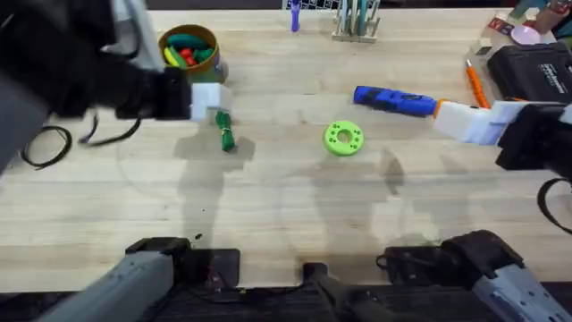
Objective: Pick up the gripper from the table and insert it into the empty holder that is missing its gripper. Then pick up a screw, insert it into the mounting hole, and use the screwdriver to tighten it. Finally, clean up the table by picking up the vegetable and placing it into the bucket.
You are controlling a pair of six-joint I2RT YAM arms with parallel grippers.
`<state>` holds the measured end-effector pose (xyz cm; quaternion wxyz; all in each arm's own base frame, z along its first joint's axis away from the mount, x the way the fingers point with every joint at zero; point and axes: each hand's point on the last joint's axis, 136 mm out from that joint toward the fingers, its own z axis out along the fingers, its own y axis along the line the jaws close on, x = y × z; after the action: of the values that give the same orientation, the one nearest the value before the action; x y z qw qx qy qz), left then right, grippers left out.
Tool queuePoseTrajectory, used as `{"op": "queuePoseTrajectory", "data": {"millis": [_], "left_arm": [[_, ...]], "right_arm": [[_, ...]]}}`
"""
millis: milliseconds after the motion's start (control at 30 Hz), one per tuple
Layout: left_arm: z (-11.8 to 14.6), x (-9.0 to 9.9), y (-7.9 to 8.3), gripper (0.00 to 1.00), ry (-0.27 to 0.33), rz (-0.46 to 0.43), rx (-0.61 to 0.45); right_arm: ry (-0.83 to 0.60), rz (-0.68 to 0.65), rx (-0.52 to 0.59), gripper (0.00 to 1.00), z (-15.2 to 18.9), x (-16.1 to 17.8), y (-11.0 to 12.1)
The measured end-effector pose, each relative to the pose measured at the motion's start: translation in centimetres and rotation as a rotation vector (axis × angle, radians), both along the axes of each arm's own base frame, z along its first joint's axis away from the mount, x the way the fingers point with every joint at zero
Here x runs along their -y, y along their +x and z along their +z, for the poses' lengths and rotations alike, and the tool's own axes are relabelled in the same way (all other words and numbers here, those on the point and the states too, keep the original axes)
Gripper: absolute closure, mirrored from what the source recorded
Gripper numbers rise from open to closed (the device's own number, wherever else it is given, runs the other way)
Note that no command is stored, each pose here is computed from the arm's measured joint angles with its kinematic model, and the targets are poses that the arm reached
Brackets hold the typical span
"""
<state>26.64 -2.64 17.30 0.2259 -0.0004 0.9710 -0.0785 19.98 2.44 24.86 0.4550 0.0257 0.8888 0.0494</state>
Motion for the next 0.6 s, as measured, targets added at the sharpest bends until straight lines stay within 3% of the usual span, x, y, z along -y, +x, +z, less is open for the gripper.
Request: {"op": "queuePoseTrajectory", "data": {"millis": [133, 333, 600], "left_arm": [[-2.4, 0.4, 2.1, 0.015, 0.024, 0.045, -0.144], [-7.6, 0.2, 5.3, 0.016, 0.051, 0.184, -0.292], [-12.8, 0.6, 5.7, 0.016, 0.029, 0.251, -0.429]], "right_arm": [[0.000, 0.000, 0.000, 0.010, 0.0, 0.0, 0.0], [0.000, 0.000, 0.000, 0.010, 0.0, 0.0, 0.0], [0.003, -0.002, -0.001, 0.010, 0.0, 0.0, 0.0]]}}
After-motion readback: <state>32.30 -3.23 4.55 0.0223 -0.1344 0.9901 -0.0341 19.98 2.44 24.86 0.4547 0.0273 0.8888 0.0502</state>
